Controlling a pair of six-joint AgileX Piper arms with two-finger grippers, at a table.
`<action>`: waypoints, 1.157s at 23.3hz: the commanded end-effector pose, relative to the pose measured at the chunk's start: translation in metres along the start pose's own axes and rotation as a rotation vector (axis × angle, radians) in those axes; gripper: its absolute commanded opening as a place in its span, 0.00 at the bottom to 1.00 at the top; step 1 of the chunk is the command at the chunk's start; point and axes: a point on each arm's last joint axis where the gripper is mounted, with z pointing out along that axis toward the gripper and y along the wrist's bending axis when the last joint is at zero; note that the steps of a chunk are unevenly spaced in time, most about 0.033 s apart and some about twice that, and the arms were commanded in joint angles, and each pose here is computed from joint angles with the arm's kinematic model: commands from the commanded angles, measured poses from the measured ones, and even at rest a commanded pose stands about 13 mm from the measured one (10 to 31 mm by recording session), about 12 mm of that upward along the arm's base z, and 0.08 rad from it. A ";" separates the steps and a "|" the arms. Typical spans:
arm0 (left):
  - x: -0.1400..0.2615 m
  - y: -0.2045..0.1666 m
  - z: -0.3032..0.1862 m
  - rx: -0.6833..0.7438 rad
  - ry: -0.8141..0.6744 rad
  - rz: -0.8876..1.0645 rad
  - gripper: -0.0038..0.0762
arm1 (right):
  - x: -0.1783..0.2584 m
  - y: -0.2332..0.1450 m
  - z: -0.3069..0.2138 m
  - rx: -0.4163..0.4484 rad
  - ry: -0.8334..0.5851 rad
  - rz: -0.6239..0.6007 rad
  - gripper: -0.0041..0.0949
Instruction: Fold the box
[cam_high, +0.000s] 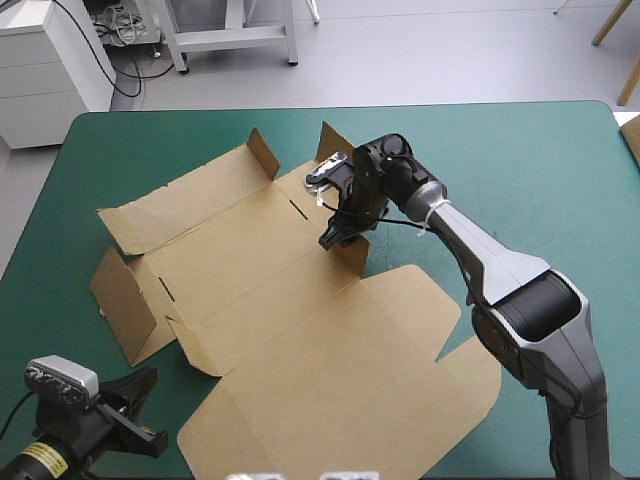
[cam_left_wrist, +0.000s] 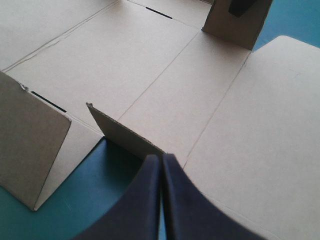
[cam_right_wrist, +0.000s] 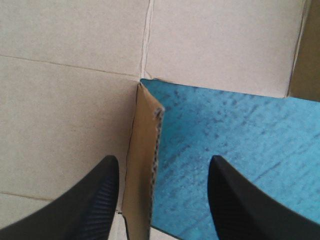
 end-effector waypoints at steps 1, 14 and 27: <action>-0.012 -0.002 -0.003 0.012 -0.079 -0.004 0.04 | -0.007 0.000 -0.031 0.020 -0.099 -0.003 0.51; -0.012 -0.002 -0.003 0.012 -0.079 -0.004 0.04 | -0.008 0.003 -0.011 -0.032 -0.071 0.038 0.04; -0.012 -0.002 -0.003 0.012 -0.079 -0.004 0.04 | -0.004 -0.014 -0.013 0.155 -0.005 -0.268 0.02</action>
